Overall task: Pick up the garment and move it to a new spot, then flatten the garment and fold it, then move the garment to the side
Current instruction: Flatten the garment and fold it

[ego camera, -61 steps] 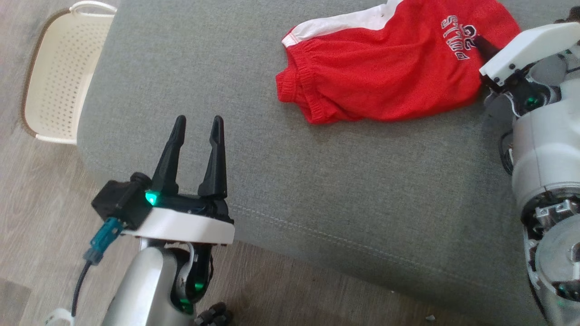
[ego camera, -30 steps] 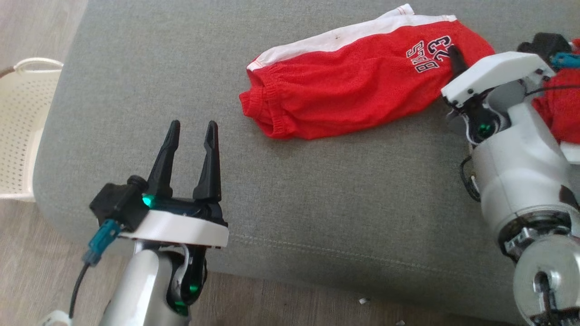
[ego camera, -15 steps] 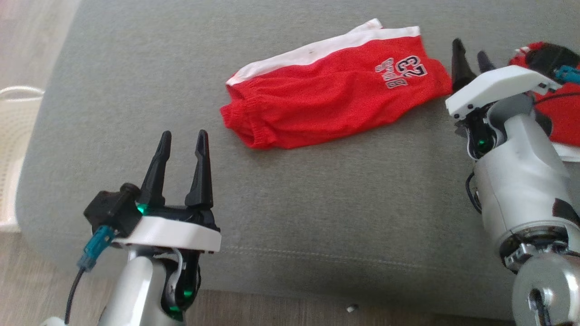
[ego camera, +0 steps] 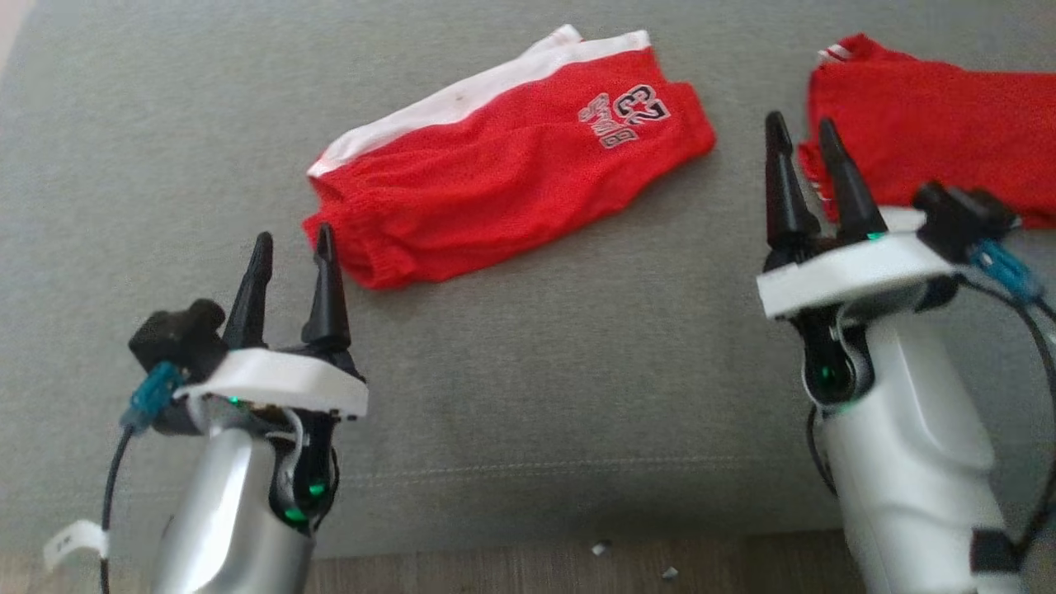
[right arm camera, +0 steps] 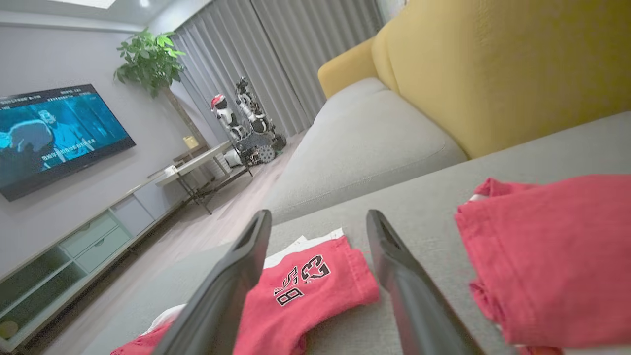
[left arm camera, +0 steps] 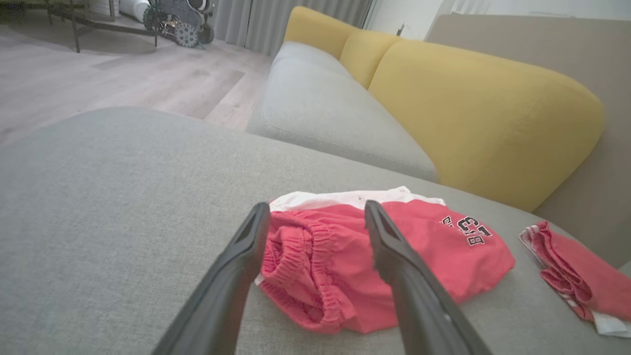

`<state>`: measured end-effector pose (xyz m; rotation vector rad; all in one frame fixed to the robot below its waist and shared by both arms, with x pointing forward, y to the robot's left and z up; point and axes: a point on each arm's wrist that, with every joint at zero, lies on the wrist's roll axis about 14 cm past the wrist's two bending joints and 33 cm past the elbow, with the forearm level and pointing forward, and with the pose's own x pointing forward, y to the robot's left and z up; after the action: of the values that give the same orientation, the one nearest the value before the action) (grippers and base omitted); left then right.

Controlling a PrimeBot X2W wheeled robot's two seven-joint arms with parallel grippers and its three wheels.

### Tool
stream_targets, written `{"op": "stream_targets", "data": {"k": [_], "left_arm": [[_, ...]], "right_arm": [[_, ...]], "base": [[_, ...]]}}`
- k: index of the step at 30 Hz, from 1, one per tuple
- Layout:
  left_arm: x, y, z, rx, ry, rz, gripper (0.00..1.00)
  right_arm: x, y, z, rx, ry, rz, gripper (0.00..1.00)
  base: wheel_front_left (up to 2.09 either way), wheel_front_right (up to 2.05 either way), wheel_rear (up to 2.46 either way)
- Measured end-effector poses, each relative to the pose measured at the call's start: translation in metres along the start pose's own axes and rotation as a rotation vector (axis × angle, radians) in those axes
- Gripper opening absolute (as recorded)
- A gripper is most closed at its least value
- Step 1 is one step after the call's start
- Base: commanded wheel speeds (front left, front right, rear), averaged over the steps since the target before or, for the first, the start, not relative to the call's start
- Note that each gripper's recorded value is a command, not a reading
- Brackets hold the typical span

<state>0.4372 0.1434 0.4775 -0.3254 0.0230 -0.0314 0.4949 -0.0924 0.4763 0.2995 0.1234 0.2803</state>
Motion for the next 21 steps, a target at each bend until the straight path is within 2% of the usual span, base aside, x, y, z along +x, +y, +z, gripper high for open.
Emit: {"op": "stream_targets", "data": {"k": [5, 12, 21], "left_arm": [[0.017, -0.001, -0.025, 0.005, 0.123, -0.003, 1.0], [0.044, 0.001, -0.039, -0.011, 0.22, 0.005, 1.0], [0.059, 0.026, -0.074, 0.025, 0.416, 0.122, 1.0]], "right_arm": [[-0.021, -0.005, 0.011, -0.001, -0.039, -0.011, 1.0], [-0.029, -0.009, 0.021, -0.01, -0.057, -0.018, 1.0], [-0.036, -0.015, 0.015, -0.001, -0.048, -0.032, 1.0]], "base": [[0.0, 0.0, 0.0], [0.0, 0.0, 0.0], [0.0, 0.0, 0.0]]}}
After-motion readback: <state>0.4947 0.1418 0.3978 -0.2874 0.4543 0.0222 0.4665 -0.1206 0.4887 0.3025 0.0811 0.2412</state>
